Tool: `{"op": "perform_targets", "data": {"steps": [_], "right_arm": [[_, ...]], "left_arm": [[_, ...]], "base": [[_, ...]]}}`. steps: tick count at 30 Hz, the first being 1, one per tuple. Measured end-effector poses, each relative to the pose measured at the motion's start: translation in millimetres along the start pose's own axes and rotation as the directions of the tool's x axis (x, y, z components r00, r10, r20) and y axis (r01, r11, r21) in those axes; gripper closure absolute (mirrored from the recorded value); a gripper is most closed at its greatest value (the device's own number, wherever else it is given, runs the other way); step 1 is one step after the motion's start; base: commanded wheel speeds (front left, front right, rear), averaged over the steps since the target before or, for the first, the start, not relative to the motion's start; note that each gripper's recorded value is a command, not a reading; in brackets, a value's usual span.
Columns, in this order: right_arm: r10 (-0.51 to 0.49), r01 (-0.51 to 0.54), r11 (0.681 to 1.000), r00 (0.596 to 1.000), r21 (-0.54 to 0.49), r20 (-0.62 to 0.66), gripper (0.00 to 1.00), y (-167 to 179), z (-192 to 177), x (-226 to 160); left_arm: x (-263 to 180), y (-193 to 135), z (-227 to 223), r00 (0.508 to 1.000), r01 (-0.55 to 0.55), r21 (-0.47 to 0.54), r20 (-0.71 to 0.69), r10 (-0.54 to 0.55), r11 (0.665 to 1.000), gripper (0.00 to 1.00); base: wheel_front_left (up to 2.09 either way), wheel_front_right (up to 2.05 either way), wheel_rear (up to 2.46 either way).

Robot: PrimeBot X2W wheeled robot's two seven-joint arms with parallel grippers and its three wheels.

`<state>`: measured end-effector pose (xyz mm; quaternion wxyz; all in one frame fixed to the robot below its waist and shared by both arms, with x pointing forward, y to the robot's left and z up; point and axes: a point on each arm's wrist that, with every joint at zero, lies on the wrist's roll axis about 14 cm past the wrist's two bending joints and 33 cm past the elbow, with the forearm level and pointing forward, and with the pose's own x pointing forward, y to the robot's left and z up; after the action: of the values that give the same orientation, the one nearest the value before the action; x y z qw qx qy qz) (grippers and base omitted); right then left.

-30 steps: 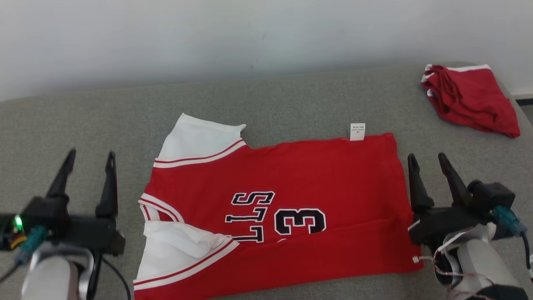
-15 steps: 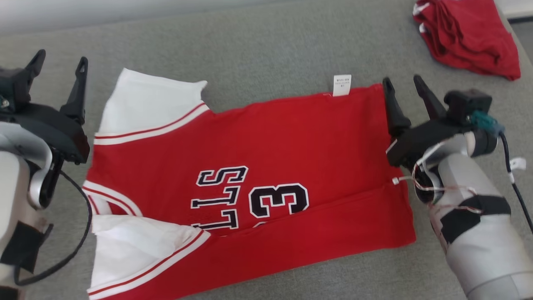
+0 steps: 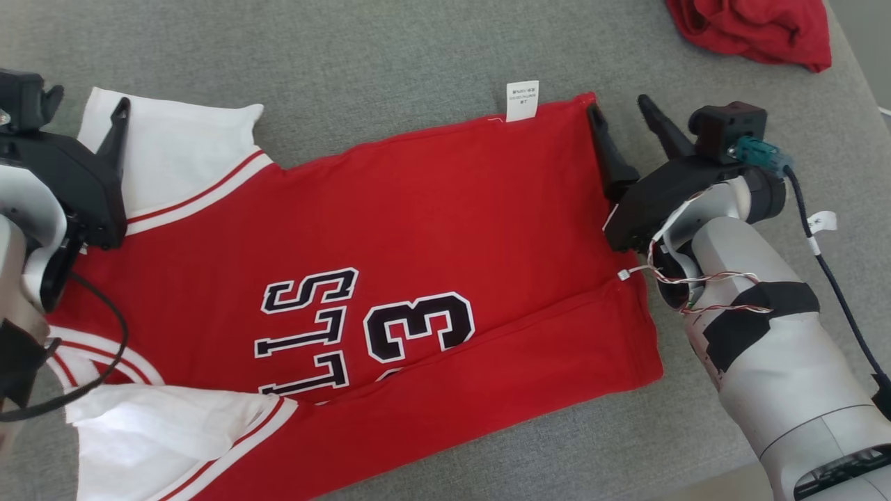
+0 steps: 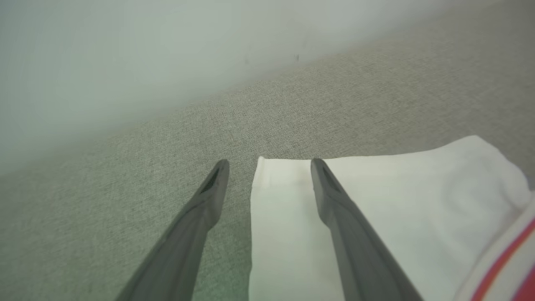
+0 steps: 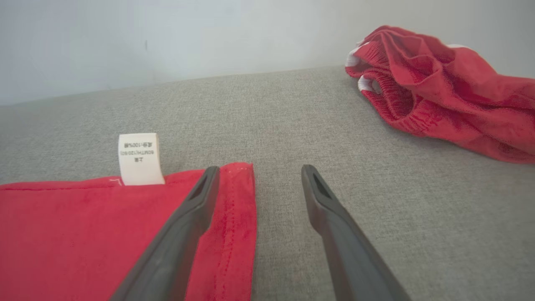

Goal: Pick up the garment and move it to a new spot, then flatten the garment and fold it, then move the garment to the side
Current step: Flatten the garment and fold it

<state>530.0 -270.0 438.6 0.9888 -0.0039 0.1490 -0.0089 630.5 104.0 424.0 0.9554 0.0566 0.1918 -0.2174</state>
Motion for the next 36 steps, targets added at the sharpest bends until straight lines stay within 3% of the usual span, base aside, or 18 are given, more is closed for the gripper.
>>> {"op": "perform_targets", "data": {"steps": [13,16,17,19,20,22,24,29,36], "right_arm": [[0.043,-0.044,0.999,0.996,-0.007,-0.081,0.00,13,-17,12],[0.050,-0.050,0.999,0.995,-0.009,-0.083,0.00,15,-16,16],[0.052,-0.053,0.999,0.995,-0.008,-0.085,0.00,16,-16,17],[0.058,-0.059,0.998,0.994,-0.008,-0.095,0.00,19,-18,19],[0.059,-0.060,0.998,0.992,-0.007,-0.111,0.00,19,-20,19],[0.055,-0.056,0.998,0.989,-0.007,-0.138,0.64,18,-24,20],[0.049,-0.051,0.999,0.989,-0.008,-0.140,1.00,16,-22,23],[0.046,-0.048,0.999,0.992,-0.019,-0.118,1.00,15,-16,30],[0.051,-0.052,0.998,0.998,-0.021,-0.035,1.00,17,7,24]], "left_arm": [[24,12,-28,0.994,-0.028,-0.022,-0.108,0.026,0.999,0.00],[27,11,-32,0.992,-0.029,-0.066,-0.124,0.021,0.997,0.00],[27,9,-34,0.991,-0.028,-0.086,-0.132,0.017,0.996,0.47],[27,6,-33,0.991,-0.024,-0.121,-0.136,0.007,0.992,1.00],[27,5,-34,0.990,-0.020,-0.116,-0.141,0.003,0.993,1.00],[25,5,-34,0.990,-0.017,-0.106,-0.144,0.002,0.994,1.00],[24,4,-33,0.991,-0.016,-0.125,-0.133,-0.001,0.992,1.00],[21,6,-27,0.995,-0.016,-0.123,-0.095,0.004,0.992,1.00],[5,-7,17,0.997,0.018,-0.140,0.082,-0.007,0.990,1.00]], "base": [[0.00,0.00,0.00],[0.00,0.00,0.00],[0.00,0.00,0.00],[0.00,0.00,0.00],[0.00,0.00,0.00],[0.00,0.00,0.00],[0.00,0.00,0.00],[0.00,0.00,0.00],[0.00,0.00,0.00]]}}
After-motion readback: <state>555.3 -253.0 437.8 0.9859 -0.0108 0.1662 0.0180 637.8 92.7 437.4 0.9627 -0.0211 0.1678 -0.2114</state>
